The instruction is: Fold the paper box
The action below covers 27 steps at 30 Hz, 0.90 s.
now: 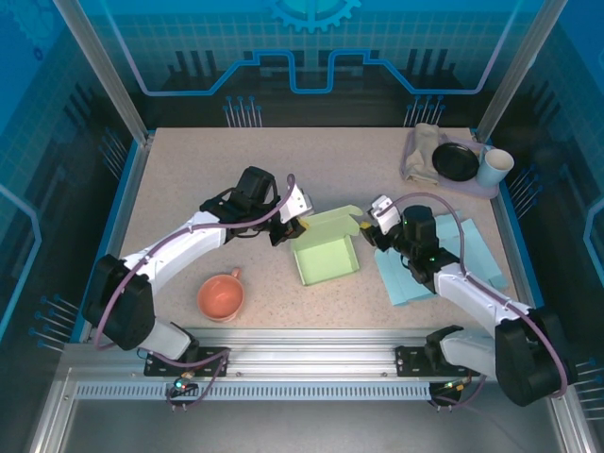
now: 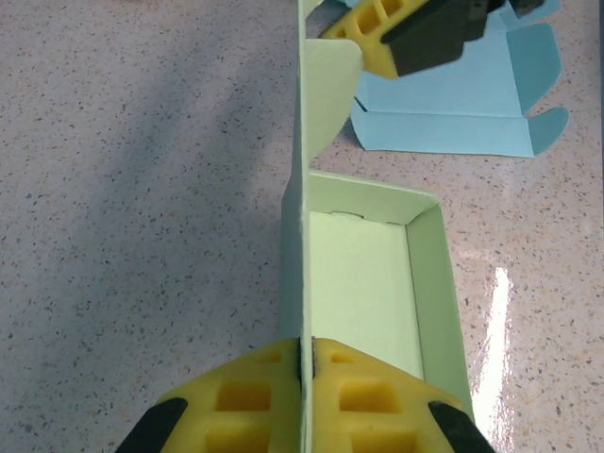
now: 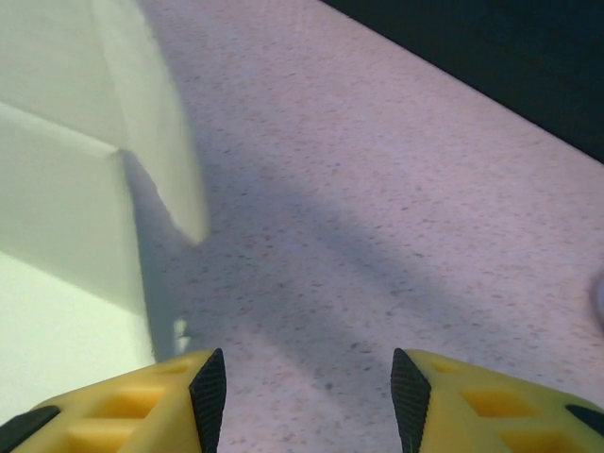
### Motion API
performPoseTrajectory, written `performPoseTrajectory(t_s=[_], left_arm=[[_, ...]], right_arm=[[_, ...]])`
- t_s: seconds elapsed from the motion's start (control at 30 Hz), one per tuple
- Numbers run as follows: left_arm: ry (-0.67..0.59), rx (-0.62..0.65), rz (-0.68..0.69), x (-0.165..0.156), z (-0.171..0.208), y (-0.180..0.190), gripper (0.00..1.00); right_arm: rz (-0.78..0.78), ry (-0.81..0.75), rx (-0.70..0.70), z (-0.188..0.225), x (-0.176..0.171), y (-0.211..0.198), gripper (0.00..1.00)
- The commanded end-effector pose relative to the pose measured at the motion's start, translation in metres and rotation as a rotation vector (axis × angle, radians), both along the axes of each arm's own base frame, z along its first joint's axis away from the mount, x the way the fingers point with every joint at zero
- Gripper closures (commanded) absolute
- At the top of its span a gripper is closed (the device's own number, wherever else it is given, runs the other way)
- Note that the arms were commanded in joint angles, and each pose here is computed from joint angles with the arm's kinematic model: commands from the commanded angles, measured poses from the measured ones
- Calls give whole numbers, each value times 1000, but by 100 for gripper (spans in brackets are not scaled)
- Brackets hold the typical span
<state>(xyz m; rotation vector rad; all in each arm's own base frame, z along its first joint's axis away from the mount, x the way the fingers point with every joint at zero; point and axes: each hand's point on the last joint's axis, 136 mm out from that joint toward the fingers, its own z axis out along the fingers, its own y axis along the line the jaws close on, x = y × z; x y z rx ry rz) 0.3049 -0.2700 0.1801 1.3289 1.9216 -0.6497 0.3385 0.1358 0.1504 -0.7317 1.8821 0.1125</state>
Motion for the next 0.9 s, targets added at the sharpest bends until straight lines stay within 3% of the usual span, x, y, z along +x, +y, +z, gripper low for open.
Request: performPoseTrajectory(t_s=[0.0, 0.1, 0.23, 0.47, 0.87], left_arm=[[11, -34, -50, -15, 8, -3, 100], [14, -32, -47, -14, 6, -3, 100], [18, -32, -45, -13, 6, -3, 100], [18, -34, -48, -15, 6, -3, 100], [30, -59, -94, -27, 15, -7, 100]], right_arm=[[-68, -81, -67, 2, 18, -17, 48], [-40, -70, -78, -6, 23, -14, 49], [187, -53, -77, -20, 4, 26, 49], [398, -70, -45, -14, -26, 58, 49], [585, -39, 17, -2, -53, 83, 49]])
